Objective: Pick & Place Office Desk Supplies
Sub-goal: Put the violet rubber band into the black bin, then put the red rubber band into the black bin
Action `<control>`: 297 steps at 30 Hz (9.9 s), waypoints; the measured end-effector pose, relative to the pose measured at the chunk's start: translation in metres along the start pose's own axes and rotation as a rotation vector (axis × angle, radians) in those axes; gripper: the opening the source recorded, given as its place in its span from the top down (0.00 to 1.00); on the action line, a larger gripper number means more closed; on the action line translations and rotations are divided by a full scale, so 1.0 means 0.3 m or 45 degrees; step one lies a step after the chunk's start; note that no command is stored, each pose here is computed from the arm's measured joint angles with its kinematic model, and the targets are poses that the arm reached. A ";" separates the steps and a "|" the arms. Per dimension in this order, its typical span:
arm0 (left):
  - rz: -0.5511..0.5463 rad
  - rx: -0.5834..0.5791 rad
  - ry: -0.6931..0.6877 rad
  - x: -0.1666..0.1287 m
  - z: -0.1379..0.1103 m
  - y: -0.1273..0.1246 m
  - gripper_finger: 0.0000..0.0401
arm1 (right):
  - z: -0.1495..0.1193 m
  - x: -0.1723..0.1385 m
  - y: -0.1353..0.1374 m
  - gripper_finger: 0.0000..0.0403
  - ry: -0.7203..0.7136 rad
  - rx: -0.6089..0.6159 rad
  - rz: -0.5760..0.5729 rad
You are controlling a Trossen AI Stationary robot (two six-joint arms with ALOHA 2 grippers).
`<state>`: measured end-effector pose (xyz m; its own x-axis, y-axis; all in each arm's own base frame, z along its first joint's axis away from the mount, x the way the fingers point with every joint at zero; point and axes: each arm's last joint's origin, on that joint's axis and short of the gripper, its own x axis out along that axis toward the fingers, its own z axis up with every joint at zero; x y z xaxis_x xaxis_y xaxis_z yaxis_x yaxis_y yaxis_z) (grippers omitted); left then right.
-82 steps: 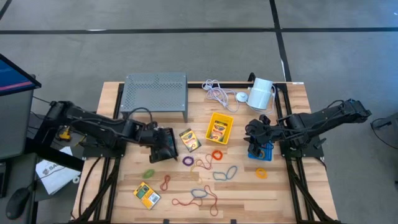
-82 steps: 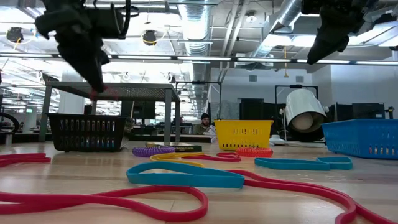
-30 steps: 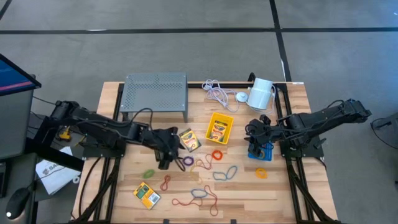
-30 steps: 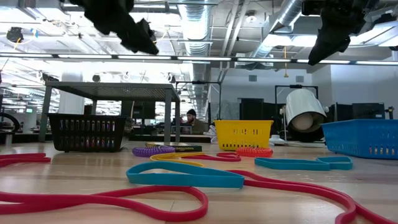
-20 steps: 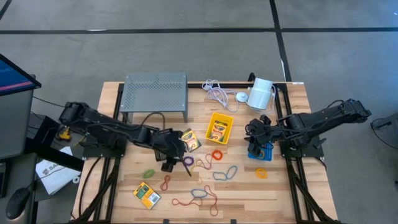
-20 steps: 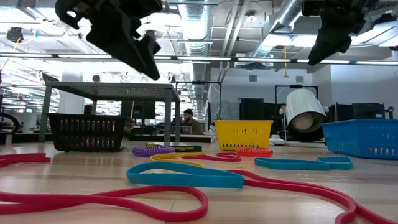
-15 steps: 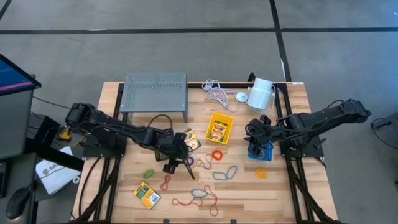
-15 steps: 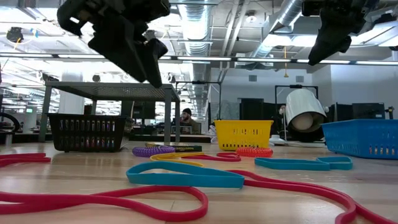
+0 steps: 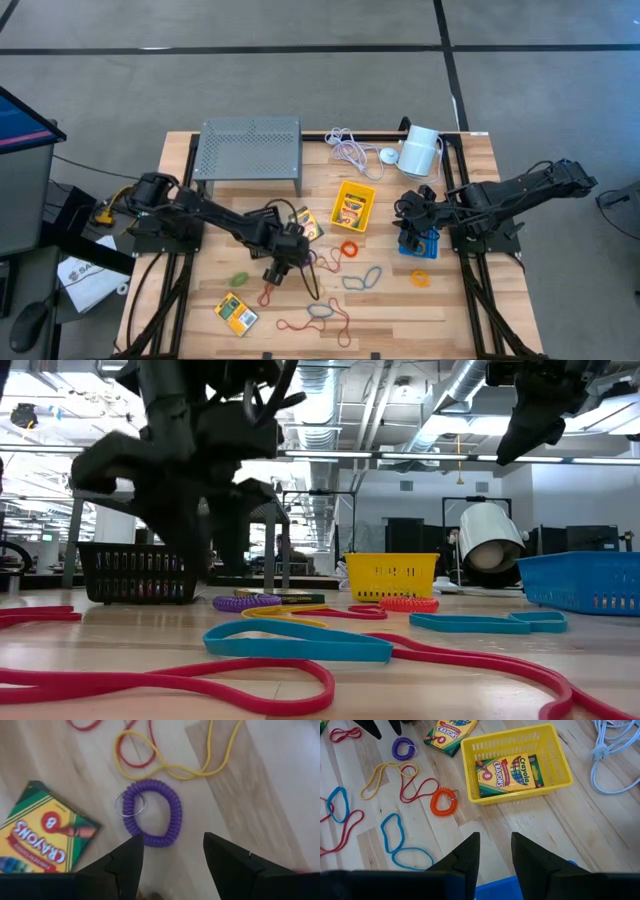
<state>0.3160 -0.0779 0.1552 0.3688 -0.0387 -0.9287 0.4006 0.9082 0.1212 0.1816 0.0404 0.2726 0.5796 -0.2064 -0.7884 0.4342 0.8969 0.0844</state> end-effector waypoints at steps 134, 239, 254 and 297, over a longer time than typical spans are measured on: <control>0.463 -0.280 -1.088 -0.441 0.123 0.076 1.00 | 0.195 0.015 0.131 0.43 -0.651 -0.179 0.463; 0.373 -0.380 -0.744 -0.414 -0.039 0.062 0.65 | -0.167 -0.047 -0.095 1.00 0.476 0.251 -0.276; 0.387 -0.397 -0.850 -0.355 -0.065 0.055 0.65 | -0.189 0.073 -0.038 0.99 0.532 0.247 -0.267; -0.019 -0.387 -0.880 -0.344 -0.056 -0.033 0.54 | -0.189 0.099 -0.025 0.50 0.552 0.223 -0.291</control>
<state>0.2598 -0.0759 0.2440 0.8474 -0.2135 -0.4862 0.1973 0.9767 -0.0849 0.1565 0.0498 0.2141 0.1340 -0.1748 -0.9754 0.6467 0.7612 -0.0475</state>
